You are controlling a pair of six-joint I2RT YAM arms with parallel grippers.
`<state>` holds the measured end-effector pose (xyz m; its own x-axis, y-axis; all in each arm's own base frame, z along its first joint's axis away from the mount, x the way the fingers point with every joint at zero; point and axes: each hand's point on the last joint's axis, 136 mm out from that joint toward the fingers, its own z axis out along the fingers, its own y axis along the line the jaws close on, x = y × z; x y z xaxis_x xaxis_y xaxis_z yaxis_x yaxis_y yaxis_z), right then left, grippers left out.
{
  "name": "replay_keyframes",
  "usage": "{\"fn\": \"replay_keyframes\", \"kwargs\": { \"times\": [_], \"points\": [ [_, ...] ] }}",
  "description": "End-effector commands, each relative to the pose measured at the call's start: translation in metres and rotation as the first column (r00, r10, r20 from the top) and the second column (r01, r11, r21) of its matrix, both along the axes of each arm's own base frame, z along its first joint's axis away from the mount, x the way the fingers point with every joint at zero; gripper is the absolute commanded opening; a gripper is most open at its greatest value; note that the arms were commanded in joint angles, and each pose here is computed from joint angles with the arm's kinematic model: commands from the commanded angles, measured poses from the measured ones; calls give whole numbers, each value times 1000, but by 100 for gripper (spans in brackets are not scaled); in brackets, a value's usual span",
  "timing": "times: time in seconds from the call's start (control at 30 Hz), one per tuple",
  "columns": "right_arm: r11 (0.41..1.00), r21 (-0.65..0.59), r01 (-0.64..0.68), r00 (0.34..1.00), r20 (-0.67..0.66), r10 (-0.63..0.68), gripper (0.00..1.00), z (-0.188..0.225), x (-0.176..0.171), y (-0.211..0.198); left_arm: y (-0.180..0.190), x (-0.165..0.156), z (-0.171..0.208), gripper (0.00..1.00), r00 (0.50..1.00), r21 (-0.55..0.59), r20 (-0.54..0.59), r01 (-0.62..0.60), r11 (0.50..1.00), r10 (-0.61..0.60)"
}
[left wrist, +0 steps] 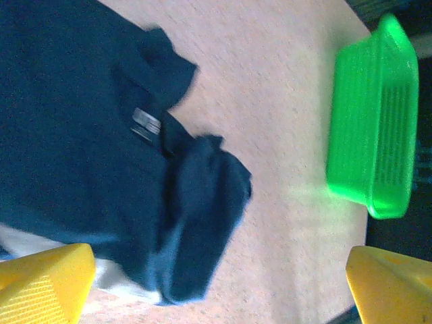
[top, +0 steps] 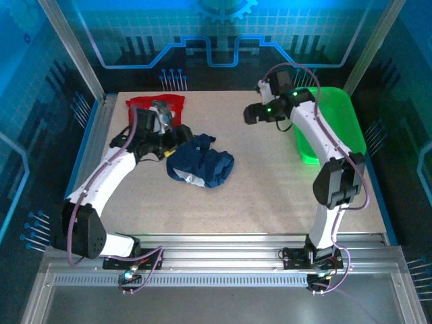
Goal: Fold and stack the t-shirts
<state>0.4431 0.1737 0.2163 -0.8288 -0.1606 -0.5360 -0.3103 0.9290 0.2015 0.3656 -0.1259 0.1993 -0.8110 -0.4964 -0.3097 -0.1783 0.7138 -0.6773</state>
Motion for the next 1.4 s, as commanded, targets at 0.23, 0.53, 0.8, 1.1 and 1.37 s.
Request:
{"fn": "replay_keyframes", "kwargs": {
  "times": [0.23,0.53,0.8,1.1,1.37],
  "points": [
    [979,201,-39,955,-281,96,81,-85,-74,81,41,14,-86,87,985,97,-162,-40,994,55],
    [973,229,-19,928,-358,102,78,-115,-83,114,57,54,-104,81,981,144,-152,-97,985,119],
    [978,206,9,897,-434,83,77,-127,-100,118,65,85,-113,79,982,175,-126,-120,977,143],
    [977,212,7,877,-472,95,74,-133,-112,136,65,107,-143,76,979,179,-145,-118,977,145],
    [986,166,33,868,-494,54,37,-140,-100,136,55,118,-143,42,984,120,-125,-114,986,129]
  ]
}}
